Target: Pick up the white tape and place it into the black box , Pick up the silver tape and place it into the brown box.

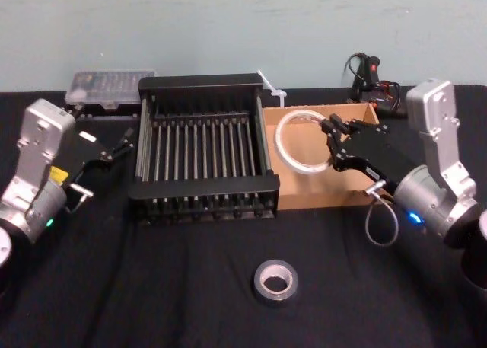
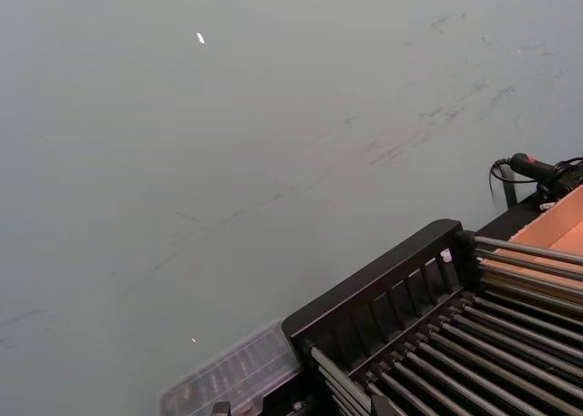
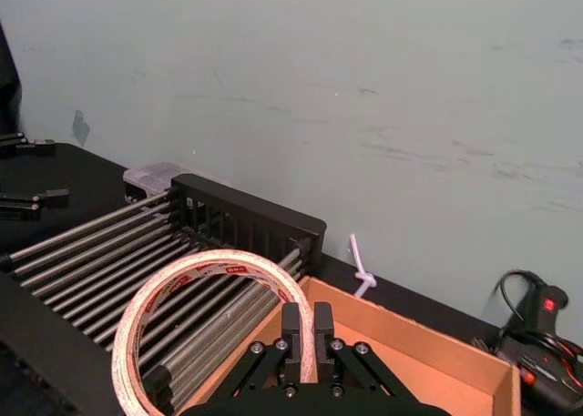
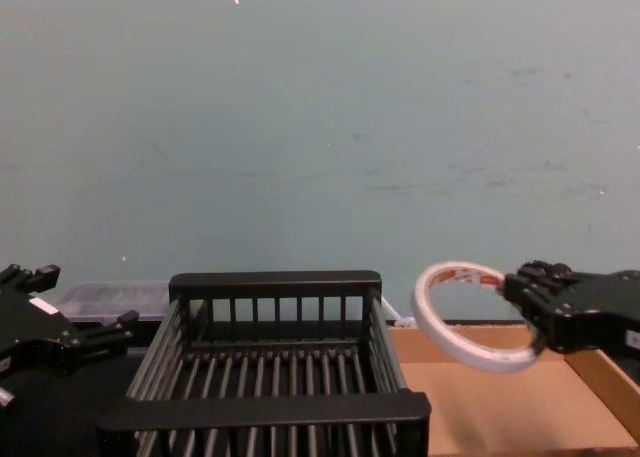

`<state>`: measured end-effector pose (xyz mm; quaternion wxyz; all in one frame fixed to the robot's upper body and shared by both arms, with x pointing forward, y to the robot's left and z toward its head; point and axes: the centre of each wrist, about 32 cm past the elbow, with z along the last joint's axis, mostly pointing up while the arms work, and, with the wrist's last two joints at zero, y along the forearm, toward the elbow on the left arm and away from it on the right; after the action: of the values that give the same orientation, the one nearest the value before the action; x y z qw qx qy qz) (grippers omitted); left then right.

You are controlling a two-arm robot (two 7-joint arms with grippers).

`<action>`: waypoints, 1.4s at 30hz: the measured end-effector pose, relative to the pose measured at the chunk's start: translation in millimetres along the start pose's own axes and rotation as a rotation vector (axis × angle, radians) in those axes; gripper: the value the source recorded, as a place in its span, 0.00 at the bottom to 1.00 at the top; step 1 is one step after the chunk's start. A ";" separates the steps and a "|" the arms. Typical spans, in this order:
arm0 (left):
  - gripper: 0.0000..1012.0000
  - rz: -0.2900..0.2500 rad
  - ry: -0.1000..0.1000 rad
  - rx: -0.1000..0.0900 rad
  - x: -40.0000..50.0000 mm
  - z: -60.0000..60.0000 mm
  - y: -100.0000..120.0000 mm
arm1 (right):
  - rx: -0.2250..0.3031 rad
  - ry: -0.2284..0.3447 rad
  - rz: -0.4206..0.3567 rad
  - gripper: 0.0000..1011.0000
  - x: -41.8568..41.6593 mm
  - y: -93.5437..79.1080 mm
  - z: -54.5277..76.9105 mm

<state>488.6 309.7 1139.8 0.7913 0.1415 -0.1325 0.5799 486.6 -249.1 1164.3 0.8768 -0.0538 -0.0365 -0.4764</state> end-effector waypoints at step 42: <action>0.99 0.000 0.000 0.000 0.0 0.0 0.0 | 0.009 -0.071 0.095 0.09 -15.6 104.7 8.9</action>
<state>488.6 309.7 1139.8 0.7913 0.1415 -0.1325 0.5799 566.0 -178.5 1165.1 0.8969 -0.0683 -0.0669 -0.4318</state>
